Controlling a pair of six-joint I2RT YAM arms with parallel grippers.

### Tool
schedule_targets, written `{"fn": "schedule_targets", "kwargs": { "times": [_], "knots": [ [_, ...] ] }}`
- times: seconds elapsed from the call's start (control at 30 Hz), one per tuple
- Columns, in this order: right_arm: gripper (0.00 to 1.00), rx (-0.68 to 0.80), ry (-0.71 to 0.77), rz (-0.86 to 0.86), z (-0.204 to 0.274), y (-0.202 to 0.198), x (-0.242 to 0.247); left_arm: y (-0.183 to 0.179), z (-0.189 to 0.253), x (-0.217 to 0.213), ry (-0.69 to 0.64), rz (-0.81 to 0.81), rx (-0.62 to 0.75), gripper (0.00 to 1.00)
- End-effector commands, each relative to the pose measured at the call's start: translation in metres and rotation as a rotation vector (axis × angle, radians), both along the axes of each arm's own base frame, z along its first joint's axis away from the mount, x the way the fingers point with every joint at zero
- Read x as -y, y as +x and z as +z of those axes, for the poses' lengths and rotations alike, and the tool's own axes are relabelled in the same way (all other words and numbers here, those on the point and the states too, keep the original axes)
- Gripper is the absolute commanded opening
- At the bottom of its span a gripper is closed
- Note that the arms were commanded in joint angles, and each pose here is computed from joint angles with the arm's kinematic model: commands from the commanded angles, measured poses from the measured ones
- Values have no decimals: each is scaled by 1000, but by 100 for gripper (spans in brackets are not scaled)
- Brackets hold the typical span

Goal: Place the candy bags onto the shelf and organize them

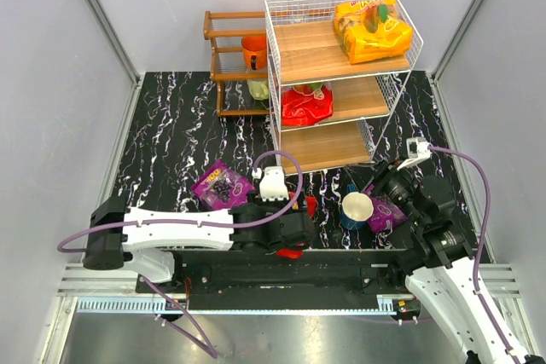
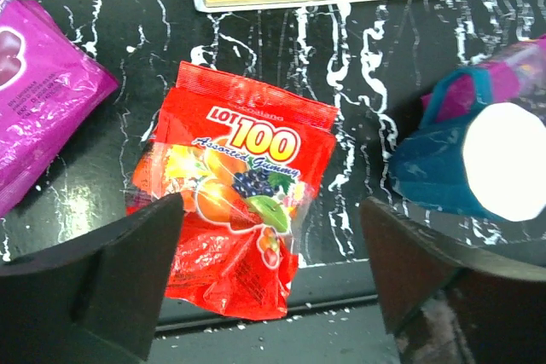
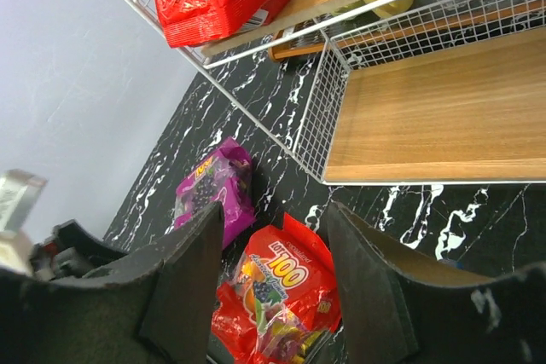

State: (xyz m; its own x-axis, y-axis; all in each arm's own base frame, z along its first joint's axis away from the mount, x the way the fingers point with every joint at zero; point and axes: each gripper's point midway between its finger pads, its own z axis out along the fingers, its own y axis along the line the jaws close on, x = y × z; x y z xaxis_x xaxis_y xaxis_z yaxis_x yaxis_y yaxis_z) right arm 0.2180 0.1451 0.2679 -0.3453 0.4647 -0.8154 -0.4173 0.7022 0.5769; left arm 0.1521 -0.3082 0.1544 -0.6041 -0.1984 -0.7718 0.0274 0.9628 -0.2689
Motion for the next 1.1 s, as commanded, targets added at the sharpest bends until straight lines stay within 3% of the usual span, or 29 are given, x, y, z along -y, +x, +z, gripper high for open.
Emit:
{"fn": "schedule_targets", "kwargs": {
  "times": [0.0, 0.07, 0.37, 0.57, 0.63, 0.73, 0.83, 0.93, 1.07],
  "knots": [
    [60, 17, -41, -36, 10, -4, 9, -1, 52, 3, -154, 22, 97, 95],
    [59, -11, -66, -40, 5, -2, 10, -4, 48, -8, -148, 21, 109, 99],
    [61, -138, -181, -65, -15, 5, 15, -8, 13, -64, -91, 19, 126, 99],
    [63, -154, -279, -16, -20, 19, -29, -6, 10, -67, -80, 30, 141, 99],
    [63, -151, -336, 23, -29, 11, -60, -6, 7, -67, -75, 30, 138, 99],
    [63, -108, -286, 77, -22, -12, -98, -8, 2, -68, -91, 31, 127, 99],
    [63, -102, -226, 86, -32, -39, -118, -11, -9, -68, -114, 12, 119, 99],
    [64, -146, -258, 107, -68, -72, -136, -15, -22, -68, -145, -5, 103, 99],
    [64, -144, -312, 3, -93, -103, -140, -18, -32, -68, -167, -29, 100, 99]
  ]
}}
